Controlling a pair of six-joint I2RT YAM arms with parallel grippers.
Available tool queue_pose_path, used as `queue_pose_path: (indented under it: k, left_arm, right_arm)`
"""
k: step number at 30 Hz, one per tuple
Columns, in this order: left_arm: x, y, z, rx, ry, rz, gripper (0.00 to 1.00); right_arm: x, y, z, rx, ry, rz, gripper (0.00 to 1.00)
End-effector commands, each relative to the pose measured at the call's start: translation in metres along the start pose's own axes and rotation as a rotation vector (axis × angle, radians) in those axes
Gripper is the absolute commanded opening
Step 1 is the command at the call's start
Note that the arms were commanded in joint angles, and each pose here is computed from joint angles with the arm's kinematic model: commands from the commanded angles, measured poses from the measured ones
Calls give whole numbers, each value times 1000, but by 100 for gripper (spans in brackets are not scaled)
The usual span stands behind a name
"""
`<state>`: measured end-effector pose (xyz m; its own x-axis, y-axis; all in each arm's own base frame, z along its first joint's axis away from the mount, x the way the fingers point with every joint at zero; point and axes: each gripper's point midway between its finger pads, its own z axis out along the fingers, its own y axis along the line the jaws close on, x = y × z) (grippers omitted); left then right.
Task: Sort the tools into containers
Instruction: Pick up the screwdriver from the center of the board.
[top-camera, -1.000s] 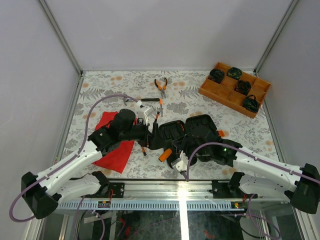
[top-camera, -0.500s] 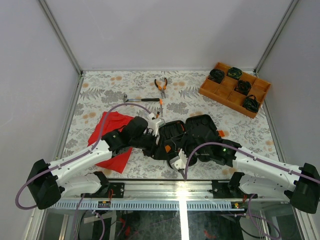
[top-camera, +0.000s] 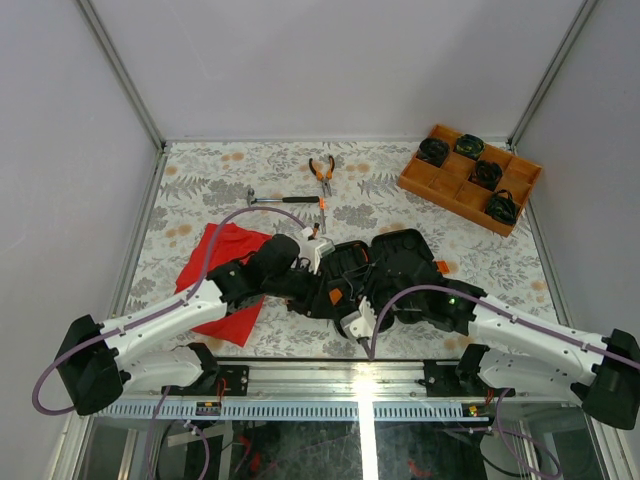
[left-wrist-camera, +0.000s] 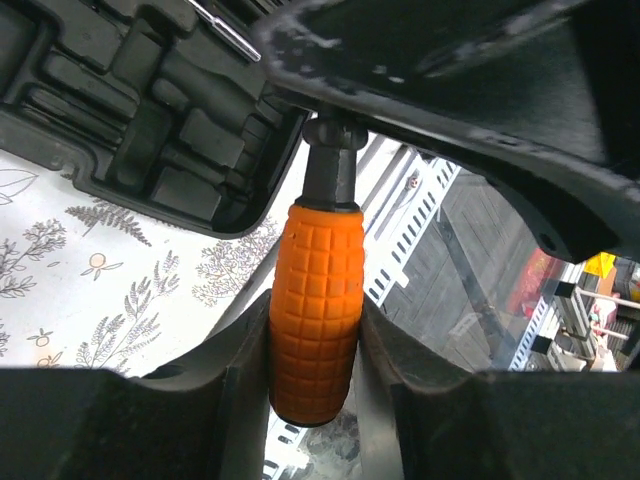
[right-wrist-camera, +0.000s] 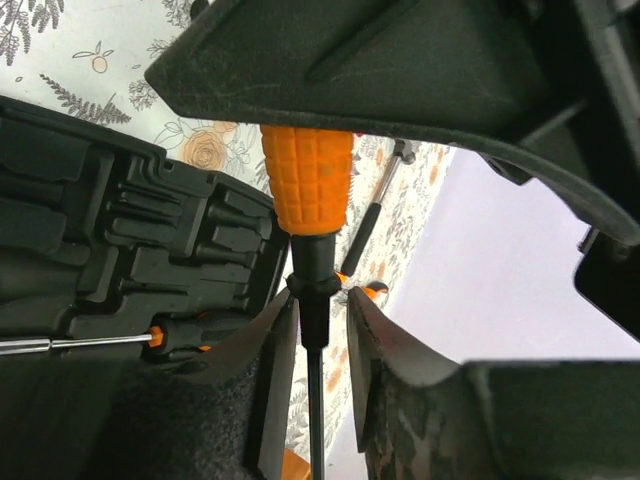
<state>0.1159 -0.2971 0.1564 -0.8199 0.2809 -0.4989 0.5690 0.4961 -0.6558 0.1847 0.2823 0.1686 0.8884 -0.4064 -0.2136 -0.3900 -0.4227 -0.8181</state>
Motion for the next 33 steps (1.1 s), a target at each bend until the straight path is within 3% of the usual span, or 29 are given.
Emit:
queue_pose_path:
  k: [1,3,6,8,14,18,24,33]
  left_arm:
    - [-24,-7,-2,-4,-100,34,5]
    - [-30,-4,-4,-29,-130,26,6]
    - [-36,-3,-5,-40,-162,19,10]
    - [-38,-3,-5,-40,-180,14,10]
    - [-46,3,-10,-80,-246,4,7]
    - [-58,4,-18,-99,-325,-2,7]
    - [-74,4,-30,-111,-455,-13,4]
    - [-95,0,-54,-100,-637,-35,0]
  right_arm:
    - [-5,-25,-19,96,4,46,35]
    - [-2,-30,-26,130,29,82,43]
    - [-4,-37,-40,181,29,137,70]
    - [-10,-39,-48,207,3,149,74]
    - [-21,-47,-76,291,-38,242,77]
    - [-19,-71,-89,522,-110,558,80]
    - [-18,-89,-96,717,-264,1052,80]
    - [13,-82,-79,859,-237,1576,76]
